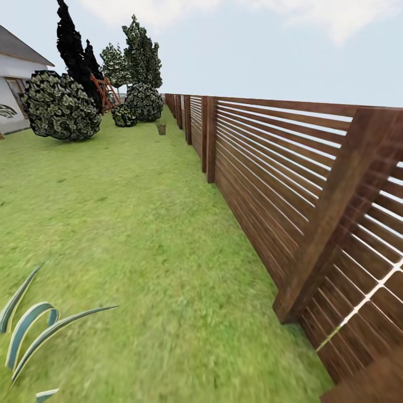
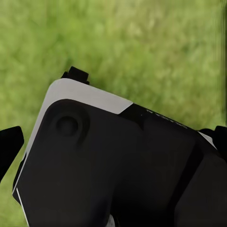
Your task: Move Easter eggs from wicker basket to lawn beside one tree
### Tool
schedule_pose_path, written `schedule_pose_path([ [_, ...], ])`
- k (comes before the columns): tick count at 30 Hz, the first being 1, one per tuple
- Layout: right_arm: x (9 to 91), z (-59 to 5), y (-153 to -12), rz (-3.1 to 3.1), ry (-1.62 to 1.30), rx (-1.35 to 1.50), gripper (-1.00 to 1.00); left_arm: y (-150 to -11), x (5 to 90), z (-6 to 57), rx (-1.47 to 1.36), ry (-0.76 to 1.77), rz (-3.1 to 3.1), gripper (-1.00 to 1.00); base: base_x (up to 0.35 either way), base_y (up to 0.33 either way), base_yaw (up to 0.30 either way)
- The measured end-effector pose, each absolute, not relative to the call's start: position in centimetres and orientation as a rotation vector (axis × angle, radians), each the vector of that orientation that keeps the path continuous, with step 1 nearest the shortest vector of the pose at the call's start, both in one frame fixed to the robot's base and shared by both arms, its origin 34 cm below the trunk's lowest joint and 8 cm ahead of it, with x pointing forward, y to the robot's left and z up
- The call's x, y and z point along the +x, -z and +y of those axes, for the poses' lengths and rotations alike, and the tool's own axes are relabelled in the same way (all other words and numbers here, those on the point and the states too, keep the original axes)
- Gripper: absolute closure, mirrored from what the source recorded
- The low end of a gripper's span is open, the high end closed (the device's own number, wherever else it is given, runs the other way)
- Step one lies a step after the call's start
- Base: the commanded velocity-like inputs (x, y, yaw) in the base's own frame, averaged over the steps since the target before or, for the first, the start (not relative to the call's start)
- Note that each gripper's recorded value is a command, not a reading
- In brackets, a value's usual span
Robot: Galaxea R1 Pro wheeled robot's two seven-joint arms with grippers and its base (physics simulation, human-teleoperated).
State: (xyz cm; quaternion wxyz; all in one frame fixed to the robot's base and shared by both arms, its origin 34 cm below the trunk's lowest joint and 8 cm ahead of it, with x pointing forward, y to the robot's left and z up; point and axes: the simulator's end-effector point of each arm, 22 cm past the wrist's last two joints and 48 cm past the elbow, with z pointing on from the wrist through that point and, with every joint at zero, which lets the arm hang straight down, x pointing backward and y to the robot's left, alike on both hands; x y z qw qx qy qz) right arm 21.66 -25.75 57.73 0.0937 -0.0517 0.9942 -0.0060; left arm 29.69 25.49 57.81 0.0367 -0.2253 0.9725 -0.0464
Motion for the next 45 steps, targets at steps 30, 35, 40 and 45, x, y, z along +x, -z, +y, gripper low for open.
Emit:
schedule_pose_path([
  [30, 21.81, -25.72, -57.75, 2.945, 0.016, -0.152, -1.0, -57.81, 29.68, 25.49, -0.692, 0.142, 2.986, -1.0, 0.332, 0.0, 0.0],
  [35, 21.81, -25.72, -57.75, 2.945, 0.016, -0.151, -1.0, -57.81, 29.69, 25.49, -0.692, 0.142, 2.986, -1.0, 0.332, 0.0, 0.0],
  [40, 21.81, -25.72, -57.75, 2.945, 0.016, -0.15, -1.0, -57.81, 29.69, 25.49, -0.692, 0.142, 2.986, -1.0, 0.332, 0.0, 0.0],
  [45, 21.78, -25.74, -57.75, 2.946, 0.016, -0.152, -1.0, -57.81, 29.69, 25.49, -0.692, 0.142, 2.986, -1.0, 0.332, 0.0, 0.0],
])
